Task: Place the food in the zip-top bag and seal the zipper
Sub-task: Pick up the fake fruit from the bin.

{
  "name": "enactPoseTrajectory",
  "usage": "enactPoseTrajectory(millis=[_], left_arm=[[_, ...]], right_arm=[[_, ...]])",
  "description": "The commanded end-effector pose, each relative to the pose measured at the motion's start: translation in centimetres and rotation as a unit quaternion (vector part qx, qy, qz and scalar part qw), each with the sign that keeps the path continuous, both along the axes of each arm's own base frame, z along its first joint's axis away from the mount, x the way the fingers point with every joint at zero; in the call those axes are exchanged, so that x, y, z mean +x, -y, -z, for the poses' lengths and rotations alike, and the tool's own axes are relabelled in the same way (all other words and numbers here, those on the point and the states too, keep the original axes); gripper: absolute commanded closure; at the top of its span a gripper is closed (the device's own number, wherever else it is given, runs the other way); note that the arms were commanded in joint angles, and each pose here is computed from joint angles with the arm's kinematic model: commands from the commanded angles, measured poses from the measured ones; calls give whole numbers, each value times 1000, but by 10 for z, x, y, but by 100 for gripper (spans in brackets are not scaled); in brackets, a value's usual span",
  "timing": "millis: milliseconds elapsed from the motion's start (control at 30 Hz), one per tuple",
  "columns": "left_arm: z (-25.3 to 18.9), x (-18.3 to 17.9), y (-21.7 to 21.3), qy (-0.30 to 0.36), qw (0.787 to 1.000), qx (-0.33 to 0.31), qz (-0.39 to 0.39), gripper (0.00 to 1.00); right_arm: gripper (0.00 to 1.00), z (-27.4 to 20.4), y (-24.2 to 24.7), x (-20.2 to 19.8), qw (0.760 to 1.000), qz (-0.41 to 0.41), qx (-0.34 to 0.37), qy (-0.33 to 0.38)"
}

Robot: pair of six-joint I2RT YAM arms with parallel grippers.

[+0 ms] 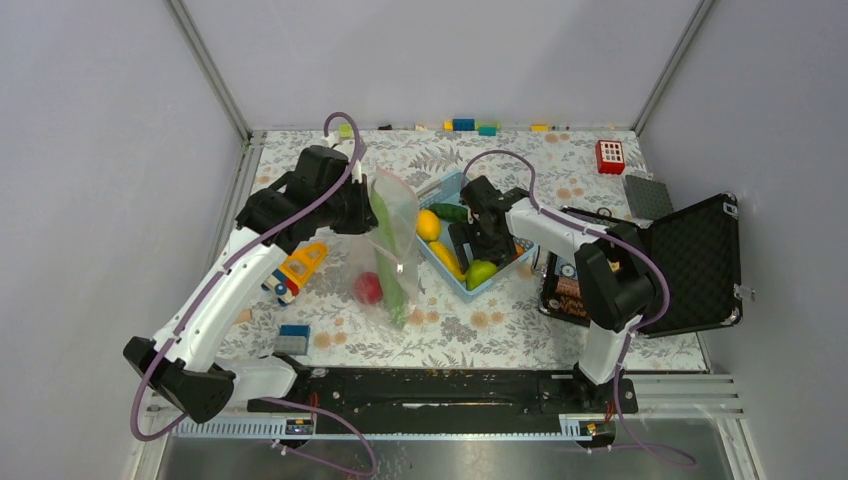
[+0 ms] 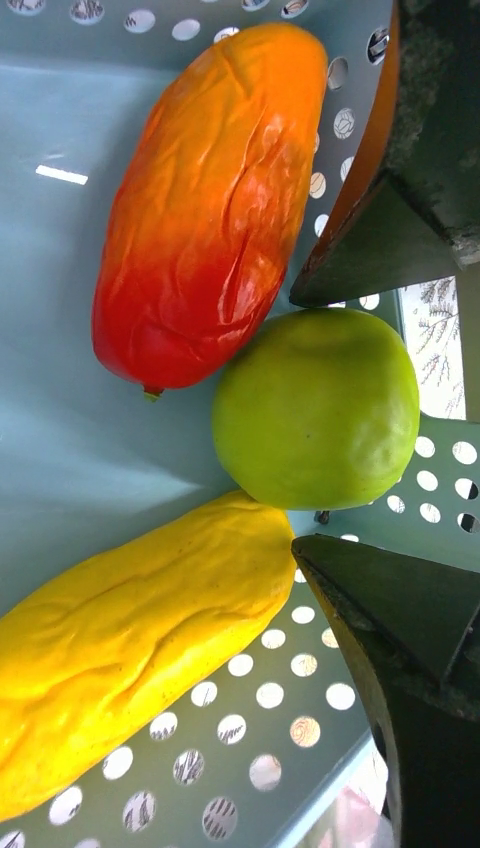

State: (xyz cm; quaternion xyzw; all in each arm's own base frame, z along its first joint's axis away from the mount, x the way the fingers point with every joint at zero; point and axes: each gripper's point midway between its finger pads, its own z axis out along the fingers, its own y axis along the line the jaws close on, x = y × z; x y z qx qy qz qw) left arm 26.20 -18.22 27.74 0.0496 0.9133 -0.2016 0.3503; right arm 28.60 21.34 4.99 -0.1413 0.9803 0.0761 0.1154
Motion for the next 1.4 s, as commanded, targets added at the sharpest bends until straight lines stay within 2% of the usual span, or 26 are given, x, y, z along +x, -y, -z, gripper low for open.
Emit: enactPoseTrajectory(millis=[0, 100, 200, 400, 600, 767, 867, 967, 1067, 1200, 1267, 1367], left_arm=[[-21, -7, 11, 18, 998, -33, 40, 100], [-21, -12, 14, 24, 997, -43, 55, 100], [-22, -17, 16, 28, 996, -52, 68, 100], [-21, -22, 18, 31, 994, -60, 81, 100], [-21, -25, 18, 30, 994, -64, 83, 100], [-19, -27, 17, 28, 994, -64, 82, 100], [-18, -27, 18, 24, 994, -64, 82, 100], [-17, -27, 18, 23, 994, -65, 83, 100], [-18, -27, 18, 23, 994, -66, 82, 100], [-20, -28, 18, 25, 994, -70, 82, 100], [-21, -29, 20, 24, 993, -73, 85, 100], [-21, -29, 22, 21, 993, -77, 89, 100]], right_arm=[[8, -3, -6, -5, 999, -29, -1, -14], [10, -4, -4, -7, 999, -31, -4, -15], [17, -4, -4, -8, 999, -30, -3, -17], [46, -17, -7, -2, 1000, -23, 8, 0], [58, -61, -2, 14, 996, -6, 19, 84], [63, -116, -1, 22, 982, 3, 67, 178], [64, -156, -7, 23, 963, -8, 119, 241], [64, -203, -17, 17, 934, -39, 186, 303], [65, -247, -29, 7, 893, -69, 259, 362], [66, -296, -44, -16, 843, -125, 337, 401], [66, -316, -55, -27, 822, -156, 357, 416], [66, -332, -72, -41, 800, -209, 348, 441]])
